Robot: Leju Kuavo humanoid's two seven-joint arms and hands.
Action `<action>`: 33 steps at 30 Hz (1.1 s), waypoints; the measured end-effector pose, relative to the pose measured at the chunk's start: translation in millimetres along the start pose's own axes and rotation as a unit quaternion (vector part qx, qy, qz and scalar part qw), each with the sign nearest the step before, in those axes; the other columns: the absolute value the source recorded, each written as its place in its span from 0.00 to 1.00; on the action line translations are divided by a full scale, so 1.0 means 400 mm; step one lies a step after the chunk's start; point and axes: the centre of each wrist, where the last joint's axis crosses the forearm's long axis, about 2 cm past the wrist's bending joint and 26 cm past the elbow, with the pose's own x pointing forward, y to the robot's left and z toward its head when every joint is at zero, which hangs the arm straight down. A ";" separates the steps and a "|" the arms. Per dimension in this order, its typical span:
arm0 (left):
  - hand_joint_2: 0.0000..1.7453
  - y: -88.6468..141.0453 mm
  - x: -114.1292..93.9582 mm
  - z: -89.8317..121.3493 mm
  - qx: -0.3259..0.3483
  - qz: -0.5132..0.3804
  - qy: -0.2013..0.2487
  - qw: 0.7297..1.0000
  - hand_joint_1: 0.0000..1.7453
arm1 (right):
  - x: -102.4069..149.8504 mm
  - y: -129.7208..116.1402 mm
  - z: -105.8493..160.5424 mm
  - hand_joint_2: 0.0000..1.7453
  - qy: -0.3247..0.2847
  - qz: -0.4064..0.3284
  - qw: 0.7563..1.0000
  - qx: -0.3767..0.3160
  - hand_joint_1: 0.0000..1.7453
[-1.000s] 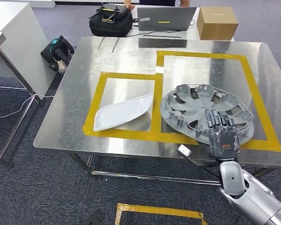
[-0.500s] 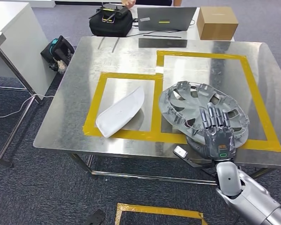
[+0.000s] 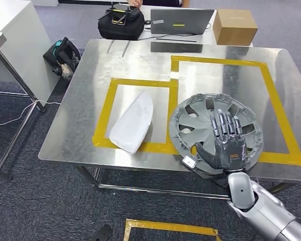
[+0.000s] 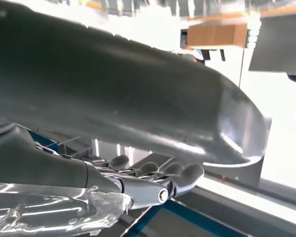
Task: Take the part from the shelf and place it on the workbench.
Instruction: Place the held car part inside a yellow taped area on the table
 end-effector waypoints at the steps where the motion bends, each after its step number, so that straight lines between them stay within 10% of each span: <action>1: 0.00 0.000 0.000 0.000 0.000 0.000 0.000 1.000 0.00 | 0.000 0.000 -0.001 0.00 0.000 0.000 1.000 -0.001 0.00; 33: 0.00 0.004 -0.012 0.001 0.025 0.008 0.003 1.000 0.00 | 0.014 0.005 0.027 0.00 -0.002 -0.006 1.000 0.013 0.00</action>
